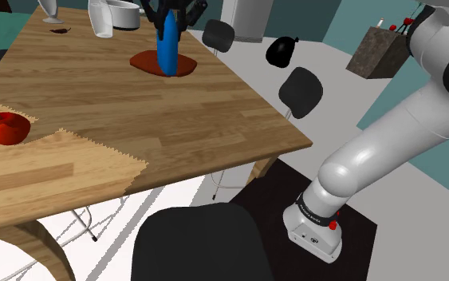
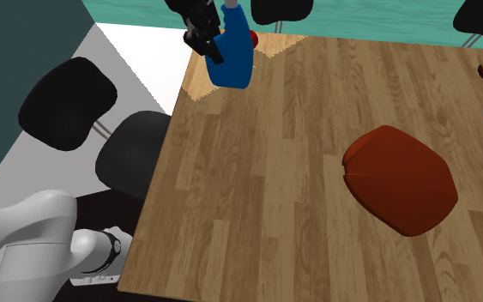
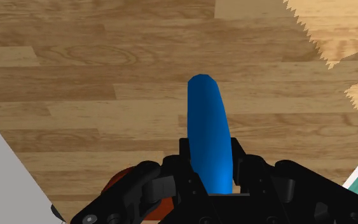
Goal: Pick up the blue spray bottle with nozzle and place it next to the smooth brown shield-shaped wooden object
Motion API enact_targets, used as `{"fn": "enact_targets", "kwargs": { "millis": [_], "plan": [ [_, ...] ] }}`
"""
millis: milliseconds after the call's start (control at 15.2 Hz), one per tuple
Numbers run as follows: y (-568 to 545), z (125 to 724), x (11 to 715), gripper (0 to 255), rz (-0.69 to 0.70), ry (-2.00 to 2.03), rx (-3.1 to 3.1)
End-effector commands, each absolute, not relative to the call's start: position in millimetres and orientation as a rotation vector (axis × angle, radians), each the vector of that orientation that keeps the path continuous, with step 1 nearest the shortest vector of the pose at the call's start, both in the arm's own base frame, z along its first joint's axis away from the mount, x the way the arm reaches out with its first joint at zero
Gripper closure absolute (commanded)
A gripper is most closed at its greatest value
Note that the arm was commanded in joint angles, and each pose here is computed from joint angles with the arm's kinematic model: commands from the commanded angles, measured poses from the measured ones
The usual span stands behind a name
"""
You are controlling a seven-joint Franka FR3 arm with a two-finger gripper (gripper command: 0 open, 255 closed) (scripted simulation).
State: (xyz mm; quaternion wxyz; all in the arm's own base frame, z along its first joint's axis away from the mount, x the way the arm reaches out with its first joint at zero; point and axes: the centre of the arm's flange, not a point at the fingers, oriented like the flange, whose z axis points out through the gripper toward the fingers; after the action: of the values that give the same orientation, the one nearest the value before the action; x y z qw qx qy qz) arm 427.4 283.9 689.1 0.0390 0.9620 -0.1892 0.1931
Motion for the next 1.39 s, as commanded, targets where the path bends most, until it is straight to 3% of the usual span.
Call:
{"fn": "enact_targets", "kwargs": {
  "millis": [0,1320],
  "plan": [
    [284.1,699.7,427.0,255,0.592,-0.58,2.949],
    [284.1,805.3,427.0,255,0.592,-0.58,2.949]
  ]
}}
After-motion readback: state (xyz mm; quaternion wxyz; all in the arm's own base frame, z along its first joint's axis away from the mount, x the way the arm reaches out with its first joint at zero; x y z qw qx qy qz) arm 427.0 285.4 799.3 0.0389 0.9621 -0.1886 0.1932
